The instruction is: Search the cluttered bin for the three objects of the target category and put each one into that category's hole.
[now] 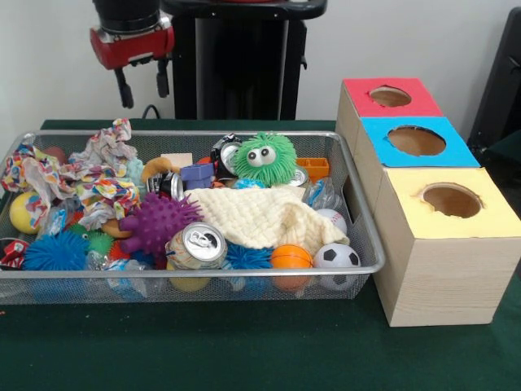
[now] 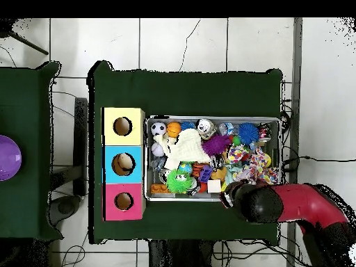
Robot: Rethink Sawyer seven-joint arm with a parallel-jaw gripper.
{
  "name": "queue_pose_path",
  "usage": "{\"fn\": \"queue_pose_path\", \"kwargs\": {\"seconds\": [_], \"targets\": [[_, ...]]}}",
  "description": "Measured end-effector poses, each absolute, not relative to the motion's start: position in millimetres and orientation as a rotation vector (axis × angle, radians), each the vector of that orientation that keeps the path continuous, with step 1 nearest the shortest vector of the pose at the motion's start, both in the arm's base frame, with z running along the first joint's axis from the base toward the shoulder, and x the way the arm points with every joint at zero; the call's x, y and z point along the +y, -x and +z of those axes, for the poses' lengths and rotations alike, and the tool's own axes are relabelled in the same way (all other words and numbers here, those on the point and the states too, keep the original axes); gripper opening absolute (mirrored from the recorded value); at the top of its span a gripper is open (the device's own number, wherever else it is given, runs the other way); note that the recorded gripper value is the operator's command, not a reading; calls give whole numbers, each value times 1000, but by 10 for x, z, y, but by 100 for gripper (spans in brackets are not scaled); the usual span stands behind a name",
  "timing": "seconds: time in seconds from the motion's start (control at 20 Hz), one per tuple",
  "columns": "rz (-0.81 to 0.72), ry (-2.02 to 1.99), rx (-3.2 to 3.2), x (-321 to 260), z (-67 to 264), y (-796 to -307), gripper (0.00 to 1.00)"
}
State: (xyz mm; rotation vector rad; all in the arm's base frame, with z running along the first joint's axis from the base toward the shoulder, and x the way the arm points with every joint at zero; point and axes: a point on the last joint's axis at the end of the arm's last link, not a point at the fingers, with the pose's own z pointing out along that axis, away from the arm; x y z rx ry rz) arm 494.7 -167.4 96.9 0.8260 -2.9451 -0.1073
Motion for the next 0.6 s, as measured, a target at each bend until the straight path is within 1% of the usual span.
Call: {"fn": "queue_pose_path", "kwargs": {"seconds": [0.4, 0.6], "targets": [[-143, -874, -2937, -1412, 830, -4852, 100], [-177, -873, -2938, -1314, 683, -4799, 100]]}}
